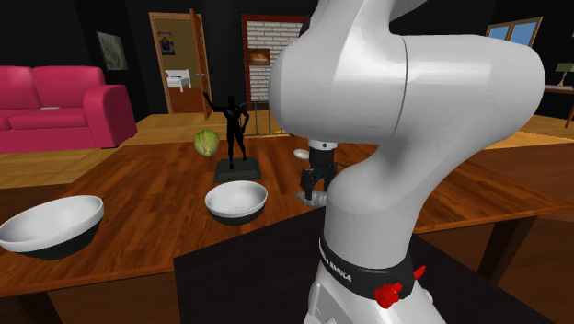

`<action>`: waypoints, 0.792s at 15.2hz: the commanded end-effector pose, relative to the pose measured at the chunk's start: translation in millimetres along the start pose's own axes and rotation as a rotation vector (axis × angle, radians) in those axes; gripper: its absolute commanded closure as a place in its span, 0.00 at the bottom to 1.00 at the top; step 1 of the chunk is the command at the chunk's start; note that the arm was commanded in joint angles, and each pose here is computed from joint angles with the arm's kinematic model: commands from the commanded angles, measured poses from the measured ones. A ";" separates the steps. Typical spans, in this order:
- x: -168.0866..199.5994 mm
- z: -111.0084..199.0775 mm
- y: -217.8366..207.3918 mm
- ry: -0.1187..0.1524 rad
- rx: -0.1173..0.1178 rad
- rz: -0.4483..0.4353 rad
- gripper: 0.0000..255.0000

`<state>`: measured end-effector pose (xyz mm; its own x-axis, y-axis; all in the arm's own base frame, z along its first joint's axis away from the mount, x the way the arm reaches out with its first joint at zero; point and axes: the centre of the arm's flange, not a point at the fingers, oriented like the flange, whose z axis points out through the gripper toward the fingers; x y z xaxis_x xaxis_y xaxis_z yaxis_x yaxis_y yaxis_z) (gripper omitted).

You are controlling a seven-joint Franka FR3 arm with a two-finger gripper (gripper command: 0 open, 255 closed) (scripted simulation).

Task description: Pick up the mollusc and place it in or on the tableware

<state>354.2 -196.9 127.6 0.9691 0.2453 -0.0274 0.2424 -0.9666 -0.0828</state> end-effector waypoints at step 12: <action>0.3 14.8 0.2 0.000 0.000 -0.002 1.00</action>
<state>354.3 -195.6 113.2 0.9684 0.2481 -0.0259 0.2453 -0.9660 -0.0820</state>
